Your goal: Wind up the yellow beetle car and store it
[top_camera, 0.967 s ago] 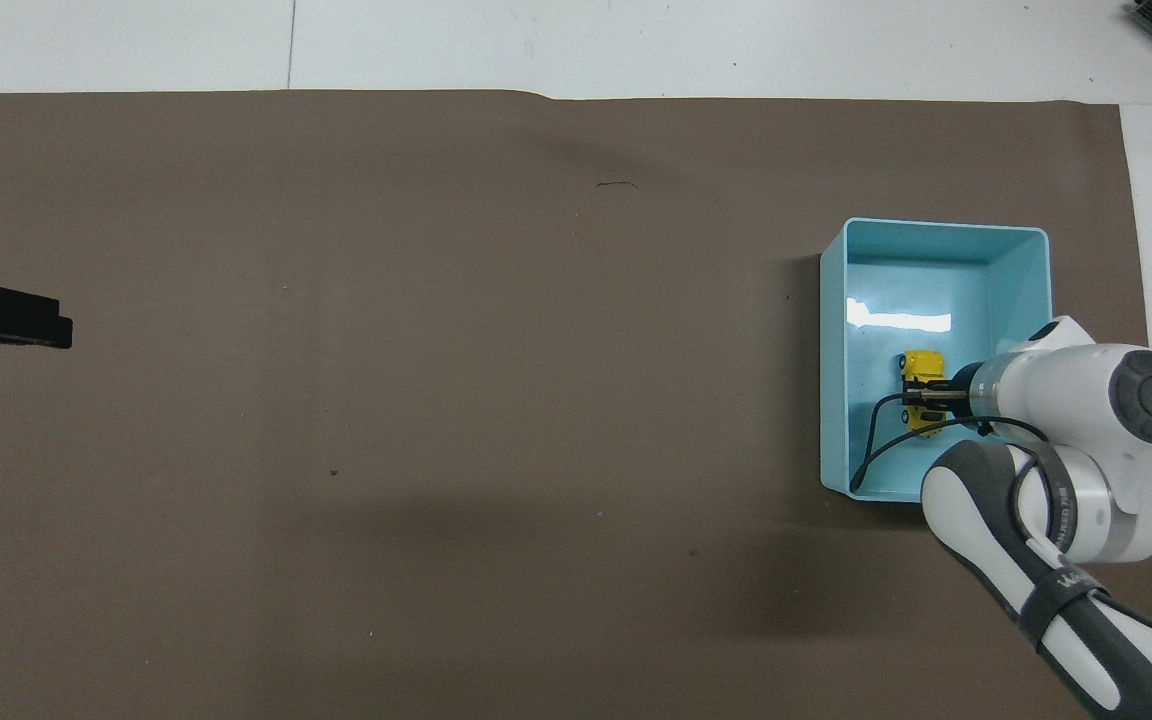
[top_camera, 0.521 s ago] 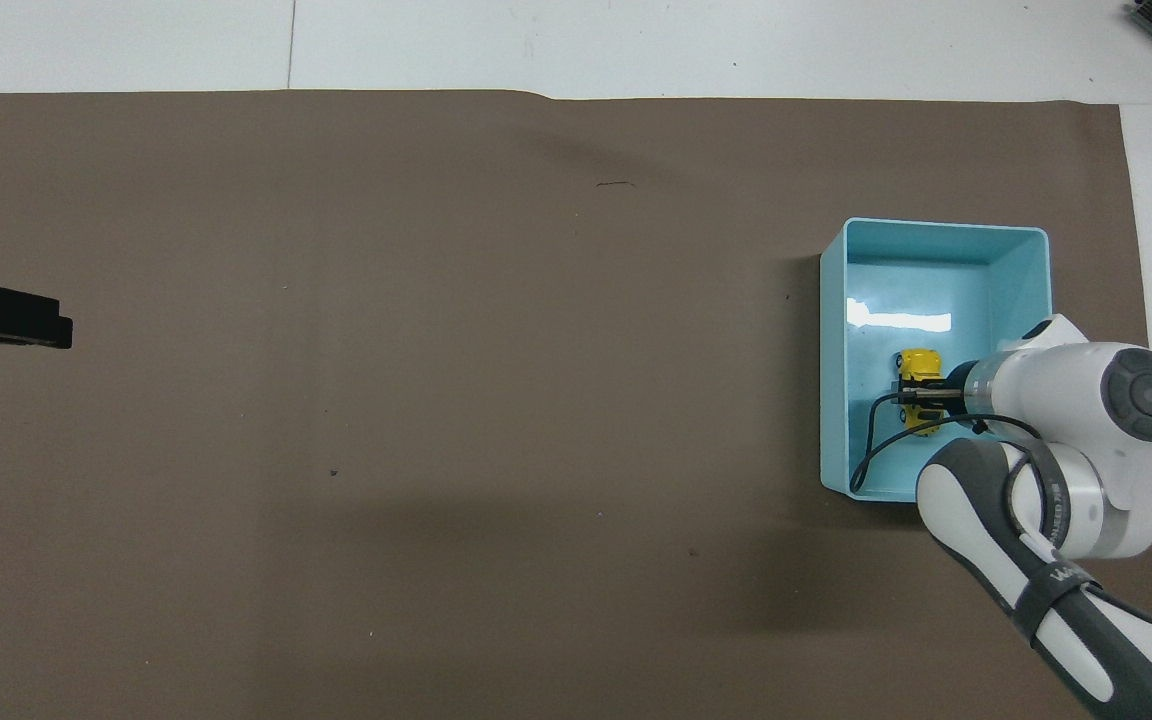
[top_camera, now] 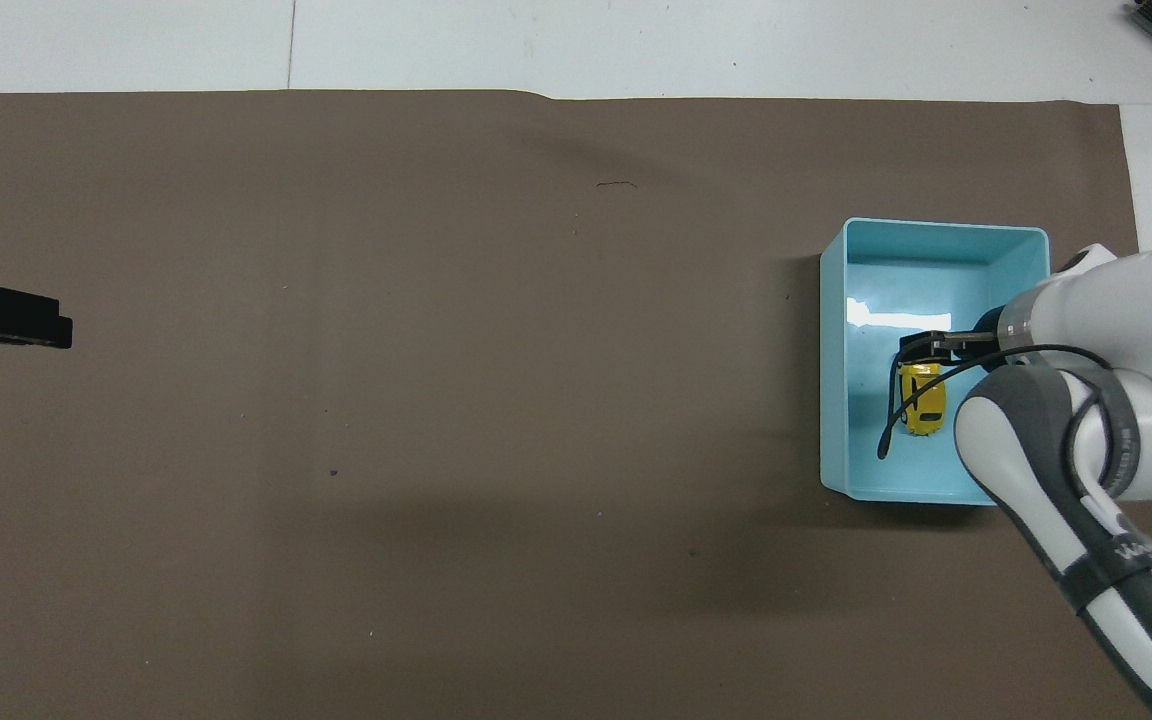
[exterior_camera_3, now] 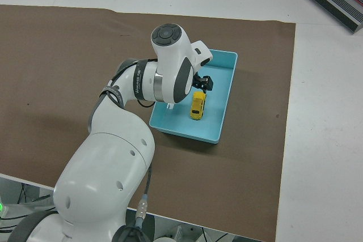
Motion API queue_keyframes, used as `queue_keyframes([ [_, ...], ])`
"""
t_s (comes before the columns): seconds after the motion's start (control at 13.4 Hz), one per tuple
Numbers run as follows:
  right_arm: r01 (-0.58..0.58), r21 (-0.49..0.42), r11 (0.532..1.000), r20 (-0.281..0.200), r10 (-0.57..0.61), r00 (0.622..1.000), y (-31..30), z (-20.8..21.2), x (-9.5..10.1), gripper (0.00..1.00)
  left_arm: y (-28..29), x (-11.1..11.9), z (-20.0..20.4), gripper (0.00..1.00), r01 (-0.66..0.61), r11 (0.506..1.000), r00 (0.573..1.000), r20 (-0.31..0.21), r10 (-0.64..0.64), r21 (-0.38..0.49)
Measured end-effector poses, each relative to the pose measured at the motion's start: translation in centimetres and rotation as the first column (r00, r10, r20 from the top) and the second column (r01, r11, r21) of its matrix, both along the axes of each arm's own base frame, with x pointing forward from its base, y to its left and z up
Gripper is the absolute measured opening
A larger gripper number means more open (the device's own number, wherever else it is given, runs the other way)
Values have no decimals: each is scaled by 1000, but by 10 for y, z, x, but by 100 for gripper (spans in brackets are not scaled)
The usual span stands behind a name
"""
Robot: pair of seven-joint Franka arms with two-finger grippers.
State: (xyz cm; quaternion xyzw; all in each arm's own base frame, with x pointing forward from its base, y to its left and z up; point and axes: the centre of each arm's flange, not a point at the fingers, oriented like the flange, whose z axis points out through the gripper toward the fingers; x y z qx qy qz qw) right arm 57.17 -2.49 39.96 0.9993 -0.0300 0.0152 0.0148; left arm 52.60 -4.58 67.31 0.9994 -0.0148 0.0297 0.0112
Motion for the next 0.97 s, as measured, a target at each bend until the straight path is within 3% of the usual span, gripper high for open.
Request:
queue_keyframes([
  [0.45,123,-2,992,-22,-123,992,3,83,16,100,0,0,0,100,0,1000,1000,0,0,0],
  [0.97,146,-8,989,-22,-146,989,13,148,4,100,0,0,0,100,0,1000,1000,0,0,0],
])
